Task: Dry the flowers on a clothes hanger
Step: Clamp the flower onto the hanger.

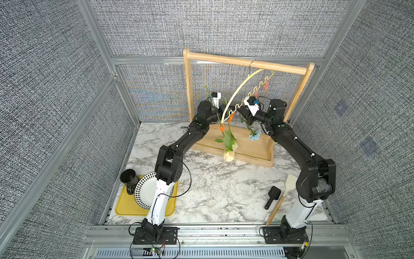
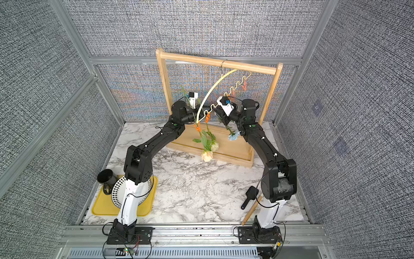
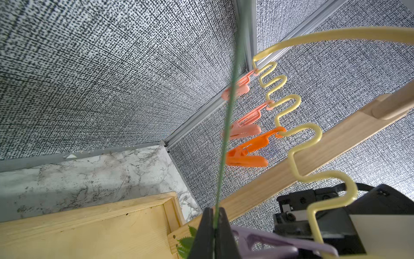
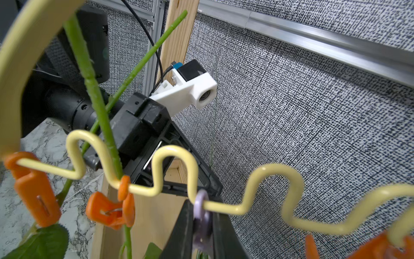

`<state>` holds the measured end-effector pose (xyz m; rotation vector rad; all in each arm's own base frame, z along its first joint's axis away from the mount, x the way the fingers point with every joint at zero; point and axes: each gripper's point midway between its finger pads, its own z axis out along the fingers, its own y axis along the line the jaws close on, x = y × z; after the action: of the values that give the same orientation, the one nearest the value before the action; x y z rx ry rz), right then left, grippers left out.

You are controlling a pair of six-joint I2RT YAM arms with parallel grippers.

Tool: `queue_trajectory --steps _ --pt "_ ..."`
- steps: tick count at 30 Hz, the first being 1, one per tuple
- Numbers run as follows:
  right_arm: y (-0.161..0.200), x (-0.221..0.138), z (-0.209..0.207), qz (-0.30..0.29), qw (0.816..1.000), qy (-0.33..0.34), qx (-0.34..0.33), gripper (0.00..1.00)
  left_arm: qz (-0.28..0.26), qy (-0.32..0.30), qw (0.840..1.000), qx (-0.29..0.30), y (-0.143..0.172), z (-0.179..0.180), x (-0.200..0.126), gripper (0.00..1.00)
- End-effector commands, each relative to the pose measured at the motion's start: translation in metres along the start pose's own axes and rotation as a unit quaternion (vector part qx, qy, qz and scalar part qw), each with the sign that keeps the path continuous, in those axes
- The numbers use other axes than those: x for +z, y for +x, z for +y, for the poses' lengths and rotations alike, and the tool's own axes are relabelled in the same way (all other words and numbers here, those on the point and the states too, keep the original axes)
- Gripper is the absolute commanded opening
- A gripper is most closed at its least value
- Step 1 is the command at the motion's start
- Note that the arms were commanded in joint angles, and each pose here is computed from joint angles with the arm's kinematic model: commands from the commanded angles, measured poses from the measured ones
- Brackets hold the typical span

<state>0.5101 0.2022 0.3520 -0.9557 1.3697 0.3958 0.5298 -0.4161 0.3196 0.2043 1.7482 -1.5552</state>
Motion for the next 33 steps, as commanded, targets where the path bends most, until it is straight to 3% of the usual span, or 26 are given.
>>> queue_trajectory --steps 1,27,33 --pt "-0.0005 -0.0023 0.0015 0.004 1.000 -0.001 0.000 0.17 -0.003 0.014 1.000 0.005 -0.0063 -0.0163 -0.0020 0.02" --pt "-0.0005 -0.0029 0.0035 0.004 1.000 0.000 0.003 0.18 -0.004 0.025 1.000 0.001 -0.0080 -0.0233 -0.0035 0.02" --pt "-0.0019 -0.0031 0.0026 0.003 1.000 0.003 0.004 0.27 -0.003 0.023 1.000 0.002 -0.0068 -0.0220 -0.0032 0.02"
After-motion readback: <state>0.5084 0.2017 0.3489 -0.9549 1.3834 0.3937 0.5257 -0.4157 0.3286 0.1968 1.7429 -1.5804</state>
